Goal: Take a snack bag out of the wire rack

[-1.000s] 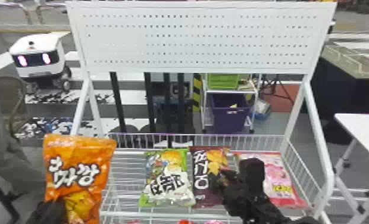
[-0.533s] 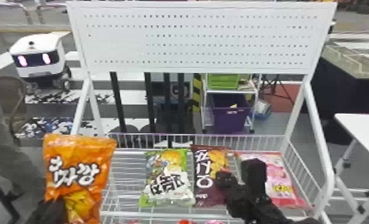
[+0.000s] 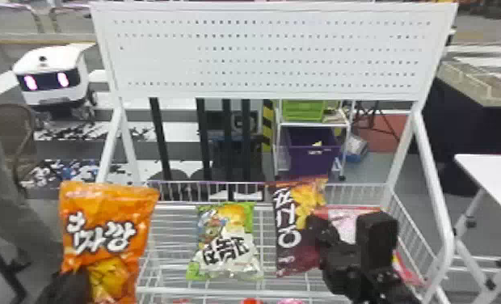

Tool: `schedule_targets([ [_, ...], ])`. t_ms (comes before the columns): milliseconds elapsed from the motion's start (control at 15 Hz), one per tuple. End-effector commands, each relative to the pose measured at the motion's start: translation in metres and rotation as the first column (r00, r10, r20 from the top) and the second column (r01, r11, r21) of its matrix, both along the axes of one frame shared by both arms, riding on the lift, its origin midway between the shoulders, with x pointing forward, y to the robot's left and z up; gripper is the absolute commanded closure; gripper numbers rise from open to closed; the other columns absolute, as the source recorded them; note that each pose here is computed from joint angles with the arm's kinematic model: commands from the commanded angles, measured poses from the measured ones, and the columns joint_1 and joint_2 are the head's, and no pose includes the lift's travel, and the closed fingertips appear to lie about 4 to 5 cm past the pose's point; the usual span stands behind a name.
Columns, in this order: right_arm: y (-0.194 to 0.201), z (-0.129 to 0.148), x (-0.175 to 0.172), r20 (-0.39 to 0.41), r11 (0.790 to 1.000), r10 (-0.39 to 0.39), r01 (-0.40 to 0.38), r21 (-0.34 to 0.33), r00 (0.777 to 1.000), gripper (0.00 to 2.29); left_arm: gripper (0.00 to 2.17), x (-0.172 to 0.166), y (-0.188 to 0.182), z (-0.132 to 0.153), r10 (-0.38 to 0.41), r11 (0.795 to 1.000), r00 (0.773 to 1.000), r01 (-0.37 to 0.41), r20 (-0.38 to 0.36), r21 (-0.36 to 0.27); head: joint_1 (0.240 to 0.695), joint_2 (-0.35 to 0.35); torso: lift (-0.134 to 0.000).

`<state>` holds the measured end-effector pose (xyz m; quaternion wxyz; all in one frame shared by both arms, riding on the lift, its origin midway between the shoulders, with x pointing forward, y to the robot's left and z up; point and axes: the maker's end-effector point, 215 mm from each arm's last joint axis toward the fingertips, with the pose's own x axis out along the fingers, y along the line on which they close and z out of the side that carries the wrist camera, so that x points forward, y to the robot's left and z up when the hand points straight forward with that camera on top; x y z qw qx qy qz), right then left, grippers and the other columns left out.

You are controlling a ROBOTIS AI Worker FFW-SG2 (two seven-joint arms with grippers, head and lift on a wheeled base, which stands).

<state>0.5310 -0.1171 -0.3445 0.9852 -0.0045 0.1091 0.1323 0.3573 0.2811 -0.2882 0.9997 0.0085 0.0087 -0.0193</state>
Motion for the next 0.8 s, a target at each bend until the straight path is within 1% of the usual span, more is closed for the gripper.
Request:
schedule_targets([
  [0,-0.013,0.039,-0.026,0.077,1.0,-0.007,0.006,0.009,0.997,2.25,1.96,0.0,-0.001,0.001,-0.003,1.0,1.0,0.003,0.001,-0.001,0.499,0.0,0.0],
  [67,-0.025,0.055,-0.04,0.113,1.0,-0.02,0.02,0.0,0.993,2.25,1.96,0.0,-0.001,0.001,-0.003,1.0,1.0,0.003,0.001,-0.001,0.499,0.0,0.0],
  [200,-0.04,0.067,-0.07,0.16,0.999,-0.043,0.045,-0.009,0.986,2.25,1.96,0.0,-0.003,0.001,-0.006,1.0,1.0,0.006,0.002,-0.004,0.499,0.0,0.0],
  [267,-0.048,0.078,-0.084,0.199,0.998,-0.056,0.055,0.009,0.978,2.25,1.96,0.001,-0.004,0.002,-0.008,1.0,1.0,0.008,0.003,-0.004,0.499,0.0,0.0],
  [333,-0.061,0.082,-0.101,0.226,0.997,-0.078,0.076,0.016,0.971,2.25,1.96,0.001,-0.005,0.001,-0.011,1.0,1.0,0.011,0.002,-0.005,0.499,0.0,0.0],
  [467,-0.088,0.084,-0.13,0.26,0.992,-0.122,0.12,0.026,0.958,2.25,1.96,0.002,-0.006,0.002,-0.014,1.0,1.0,0.014,0.006,-0.006,0.499,0.0,0.0],
  [733,-0.124,0.082,-0.175,0.282,0.989,-0.145,0.146,0.015,0.948,2.25,1.96,0.003,-0.006,0.002,-0.013,1.0,1.0,0.013,0.007,-0.007,0.499,0.0,0.0],
])
